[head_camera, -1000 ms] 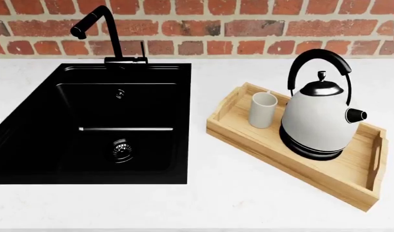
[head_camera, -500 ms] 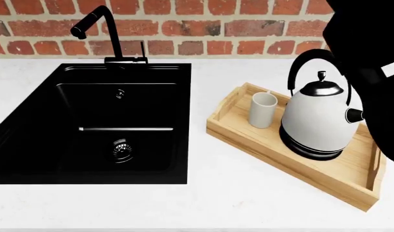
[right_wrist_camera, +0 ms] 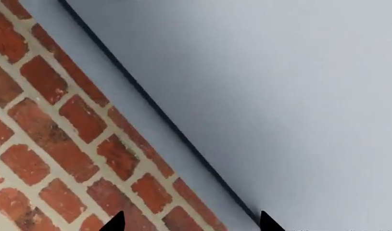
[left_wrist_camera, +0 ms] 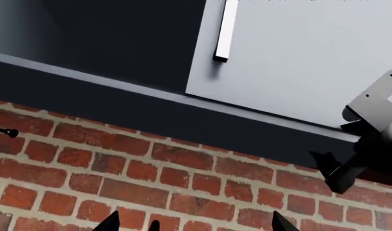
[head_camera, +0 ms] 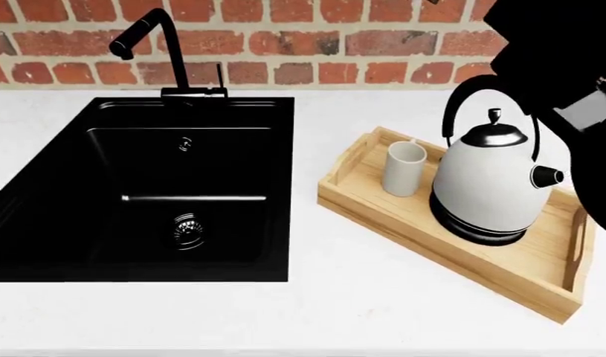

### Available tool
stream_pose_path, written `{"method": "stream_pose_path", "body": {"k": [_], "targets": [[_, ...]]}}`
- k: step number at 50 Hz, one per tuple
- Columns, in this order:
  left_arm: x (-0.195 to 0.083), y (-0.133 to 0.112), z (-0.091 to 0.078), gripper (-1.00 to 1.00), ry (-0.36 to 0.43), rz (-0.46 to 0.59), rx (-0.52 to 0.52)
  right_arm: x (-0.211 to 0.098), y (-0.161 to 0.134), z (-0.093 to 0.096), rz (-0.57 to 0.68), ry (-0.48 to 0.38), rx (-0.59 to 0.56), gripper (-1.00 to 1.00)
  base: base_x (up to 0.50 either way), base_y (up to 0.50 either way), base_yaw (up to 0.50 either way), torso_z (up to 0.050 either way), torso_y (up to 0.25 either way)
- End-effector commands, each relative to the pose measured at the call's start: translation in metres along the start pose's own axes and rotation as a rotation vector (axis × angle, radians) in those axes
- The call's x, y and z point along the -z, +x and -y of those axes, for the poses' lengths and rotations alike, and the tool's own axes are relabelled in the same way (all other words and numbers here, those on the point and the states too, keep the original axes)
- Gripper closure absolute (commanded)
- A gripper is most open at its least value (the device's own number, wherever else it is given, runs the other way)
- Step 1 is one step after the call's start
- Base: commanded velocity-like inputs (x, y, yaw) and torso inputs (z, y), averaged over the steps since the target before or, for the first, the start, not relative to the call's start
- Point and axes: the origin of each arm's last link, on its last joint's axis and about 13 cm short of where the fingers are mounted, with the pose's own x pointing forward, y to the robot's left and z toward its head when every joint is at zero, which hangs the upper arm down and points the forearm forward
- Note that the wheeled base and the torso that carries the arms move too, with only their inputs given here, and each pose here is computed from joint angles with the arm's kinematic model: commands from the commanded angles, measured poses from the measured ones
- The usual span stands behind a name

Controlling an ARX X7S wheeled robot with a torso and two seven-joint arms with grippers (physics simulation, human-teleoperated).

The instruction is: Pick the kettle from the counter and place it on the tray. Then pick the mug from the cabinet and place it on the tray. Then close the cabinet doors.

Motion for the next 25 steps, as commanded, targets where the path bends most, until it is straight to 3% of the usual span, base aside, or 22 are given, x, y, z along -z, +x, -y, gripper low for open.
{"method": "stream_pose_path", "body": {"k": [1, 3, 8, 15, 19, 21, 24, 25], "targets": [[-0.004, 0.001, 0.001, -1.0, -0.002, 0.007, 0.004, 0.006, -0.016, 0.004, 0.034, 0.447, -0.131, -1.0, 0.0, 0.0, 0.0, 0.0, 0.0], [-0.005, 0.002, 0.003, -1.0, 0.0, 0.01, 0.008, -0.006, -0.042, 0.018, 0.133, 0.52, -0.094, -1.0, 0.0, 0.0, 0.0, 0.0, 0.0], [-0.009, 0.003, 0.008, -1.0, 0.007, 0.014, 0.018, -0.007, -0.125, 0.036, 0.267, 0.547, 0.239, -1.0, 0.0, 0.0, 0.0, 0.0, 0.0], [-0.014, 0.007, 0.021, -1.0, 0.016, 0.014, 0.054, 0.036, -0.228, 0.014, 0.314, 0.612, 0.316, -1.0, 0.0, 0.0, 0.0, 0.0, 0.0], [-0.016, 0.007, 0.026, -1.0, 0.017, 0.015, 0.06, 0.084, -0.261, -0.008, 0.217, 0.674, 0.3, -1.0, 0.0, 0.0, 0.0, 0.0, 0.0], [-0.016, 0.007, 0.027, -1.0, 0.023, 0.023, 0.053, 0.098, -0.261, -0.019, 0.215, 0.691, 0.304, -1.0, 0.0, 0.0, 0.0, 0.0, 0.0], [-0.021, 0.005, 0.03, -1.0, 0.027, 0.047, 0.046, 0.102, -0.262, -0.006, 0.498, 0.752, 0.491, -1.0, 0.0, 0.0, 0.0, 0.0, 0.0], [-0.023, 0.004, 0.031, -1.0, 0.033, 0.059, 0.042, 0.113, -0.264, -0.009, 0.487, 0.725, 0.506, -1.0, 0.0, 0.0, 0.0, 0.0, 0.0]]}}
